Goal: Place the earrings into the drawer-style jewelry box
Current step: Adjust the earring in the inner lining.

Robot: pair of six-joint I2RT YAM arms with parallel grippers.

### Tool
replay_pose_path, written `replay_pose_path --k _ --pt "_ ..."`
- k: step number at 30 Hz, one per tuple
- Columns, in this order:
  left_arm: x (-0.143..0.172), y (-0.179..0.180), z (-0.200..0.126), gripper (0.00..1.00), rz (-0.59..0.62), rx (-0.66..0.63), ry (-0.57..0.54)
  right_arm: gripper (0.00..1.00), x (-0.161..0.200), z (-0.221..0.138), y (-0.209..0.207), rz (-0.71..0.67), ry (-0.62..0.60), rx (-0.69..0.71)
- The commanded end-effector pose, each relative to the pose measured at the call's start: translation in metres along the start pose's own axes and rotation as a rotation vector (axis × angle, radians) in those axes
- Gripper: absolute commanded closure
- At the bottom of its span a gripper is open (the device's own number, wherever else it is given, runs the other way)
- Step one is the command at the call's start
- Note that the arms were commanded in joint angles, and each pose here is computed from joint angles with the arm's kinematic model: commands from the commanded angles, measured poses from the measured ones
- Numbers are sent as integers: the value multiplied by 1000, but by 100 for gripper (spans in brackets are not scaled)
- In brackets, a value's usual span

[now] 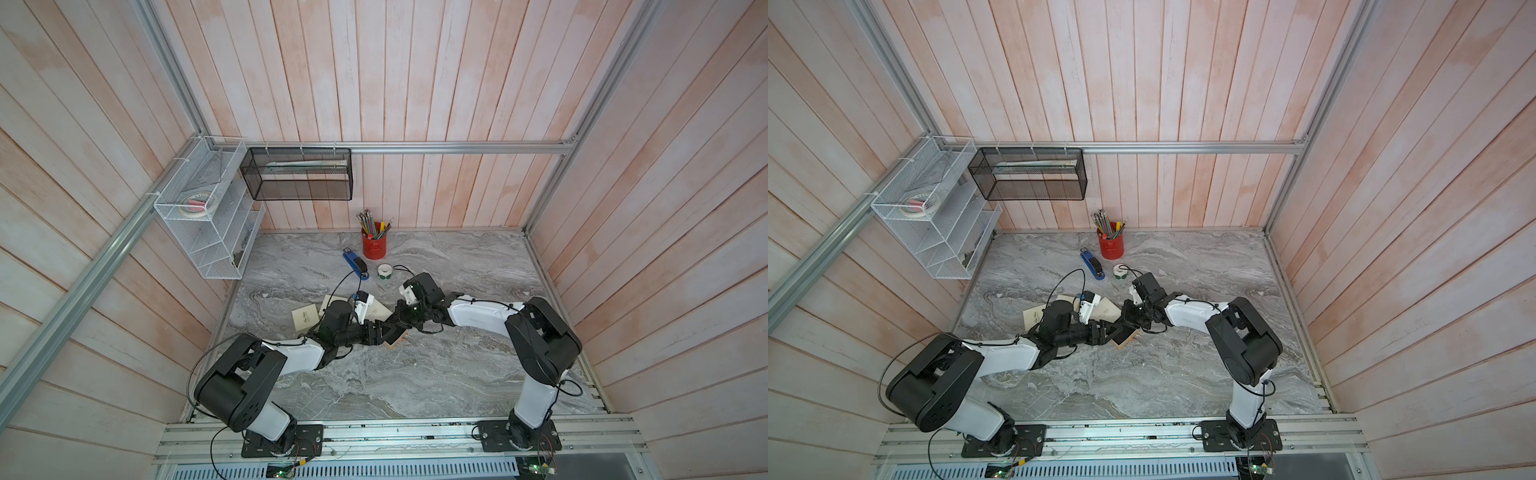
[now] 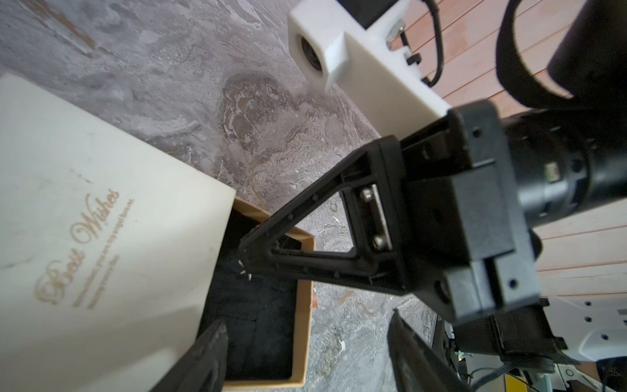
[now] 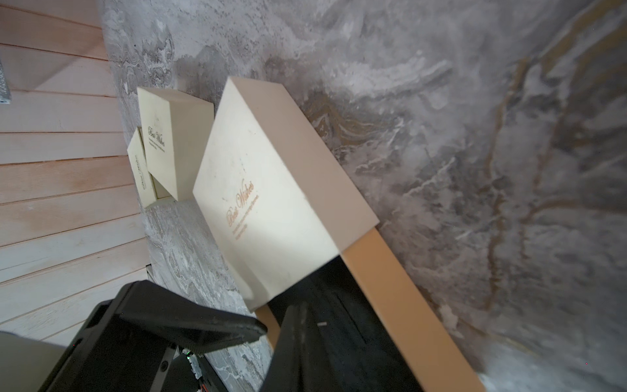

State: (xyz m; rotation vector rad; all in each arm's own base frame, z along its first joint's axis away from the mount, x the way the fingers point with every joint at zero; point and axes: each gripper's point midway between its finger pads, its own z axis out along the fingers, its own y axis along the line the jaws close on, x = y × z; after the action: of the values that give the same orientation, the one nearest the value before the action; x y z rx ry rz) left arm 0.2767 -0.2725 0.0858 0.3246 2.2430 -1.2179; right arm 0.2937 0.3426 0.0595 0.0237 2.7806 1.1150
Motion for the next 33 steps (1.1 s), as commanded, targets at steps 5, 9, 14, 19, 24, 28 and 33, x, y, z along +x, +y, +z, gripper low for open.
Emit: replay_pose_path --k 5,9,14,19,24,28,33 --pt "-4 -3 6 25 30 14 4 100 4 9 -10 22 25 6" --pt "-2 -1 7 25 27 6 9 100 3 12 -10 22 26 6" --pt "0 1 7 25 25 -2 10 100 3 15 -14 24 29 13" --pt "1 5 7 25 23 -16 14 100 1 14 -20 19 13 48" --pt "6 10 9 25 17 -33 31 100 0 13 -26 14 4 82" --pt "9 13 10 25 12 -43 40 100 -3 11 -28 10 -11 101" --pt "11 16 10 25 7 -49 44 100 -3 11 -30 7 -14 111"
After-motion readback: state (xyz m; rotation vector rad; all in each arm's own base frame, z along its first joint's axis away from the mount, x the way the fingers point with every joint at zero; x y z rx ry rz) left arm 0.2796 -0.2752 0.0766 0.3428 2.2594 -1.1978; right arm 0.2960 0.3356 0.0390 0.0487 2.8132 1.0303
